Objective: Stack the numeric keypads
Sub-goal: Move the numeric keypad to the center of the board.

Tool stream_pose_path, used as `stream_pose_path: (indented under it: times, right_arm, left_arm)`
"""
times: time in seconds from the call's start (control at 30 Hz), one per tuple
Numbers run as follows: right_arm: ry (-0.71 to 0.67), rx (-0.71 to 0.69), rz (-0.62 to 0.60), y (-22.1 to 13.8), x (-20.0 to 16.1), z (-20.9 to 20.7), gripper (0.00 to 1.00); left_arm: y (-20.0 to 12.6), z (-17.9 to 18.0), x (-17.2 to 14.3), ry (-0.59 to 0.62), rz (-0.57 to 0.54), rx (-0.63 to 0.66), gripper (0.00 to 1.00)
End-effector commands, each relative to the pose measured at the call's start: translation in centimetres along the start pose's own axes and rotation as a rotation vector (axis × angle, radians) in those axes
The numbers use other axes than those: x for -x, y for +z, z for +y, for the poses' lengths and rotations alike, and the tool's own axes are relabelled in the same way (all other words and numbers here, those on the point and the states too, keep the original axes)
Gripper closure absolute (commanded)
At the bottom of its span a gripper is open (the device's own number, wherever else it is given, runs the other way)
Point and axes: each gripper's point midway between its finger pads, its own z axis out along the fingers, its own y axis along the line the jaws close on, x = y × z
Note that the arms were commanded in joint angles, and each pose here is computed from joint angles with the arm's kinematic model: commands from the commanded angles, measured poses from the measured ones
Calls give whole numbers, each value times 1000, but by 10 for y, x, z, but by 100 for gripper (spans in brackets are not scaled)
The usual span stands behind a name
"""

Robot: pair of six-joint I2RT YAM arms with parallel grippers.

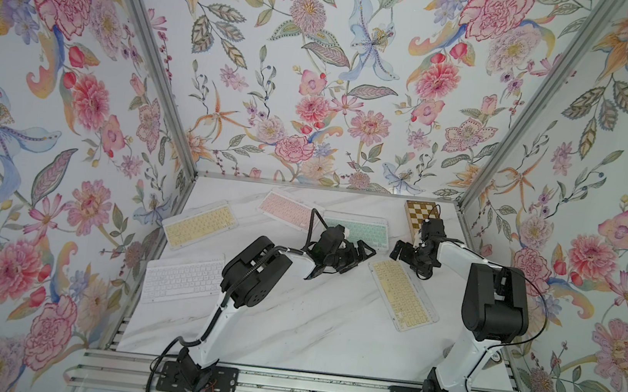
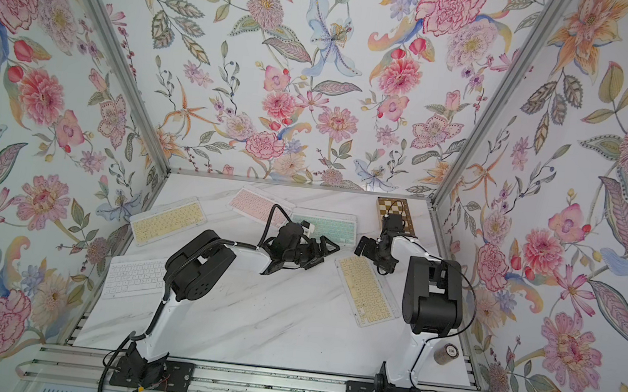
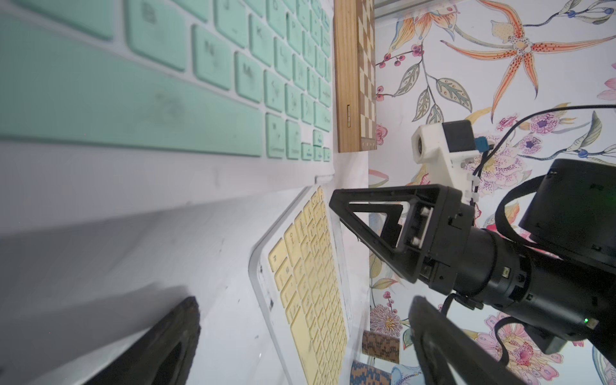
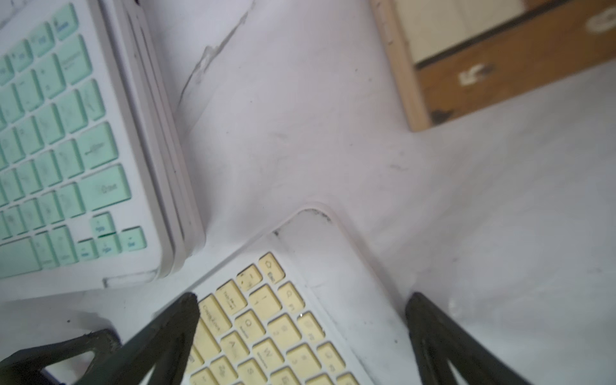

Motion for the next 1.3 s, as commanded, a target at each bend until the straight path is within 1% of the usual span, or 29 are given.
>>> stream_pose_path:
  times: [0.0,0.13,0.2,0.23,0.27,0.37,0.43,0.53,0.63,0.8,0.9,1.07,1.13,1.27]
  right_arm:
    - [-22,29,75,3,-36,22,1]
    - [-109,99,78,-7,-52,66,1]
    - [-140,111,49,-21,-51,74,1]
    - [-132,106,27,-29,-47,69,1]
    - [-115,98,12,-38,-44,62,1]
    - [20,-2,-14,-58,-37,10,1]
    - [127,-54,8,-65,-43,-27,1]
    - [232,-110,44,-67,-56,-68,1]
    - [295,-141,95,-67,-71,-89,1]
    - [329,-200,149,-67,-96,-103,1]
    - [332,-214,168,-64,-108,-106,1]
    - [302,-221,210,-56,-120,-97,1]
    - [285,-208,221,-52,-123,-88,1]
    - [252,-151,233,-46,-126,-56,1]
  left_arm:
    - [-25,13,0,12,13,42,1]
    - [-43,24,-4,27,20,74,1]
    - [-45,25,-7,50,37,91,1]
    - [-45,26,-8,64,48,103,1]
    - [-45,26,-9,79,57,110,1]
    - [-41,22,-14,127,94,130,1]
    - [-36,16,-19,168,121,136,1]
    - [-31,10,-25,225,153,154,1]
    - [-26,10,-35,264,189,177,1]
    - [-21,17,-51,346,260,242,1]
    - [-22,27,-56,364,277,270,1]
    - [-22,41,-63,371,305,299,1]
    - [-23,44,-64,368,311,302,1]
    - [-26,46,-69,353,320,290,1]
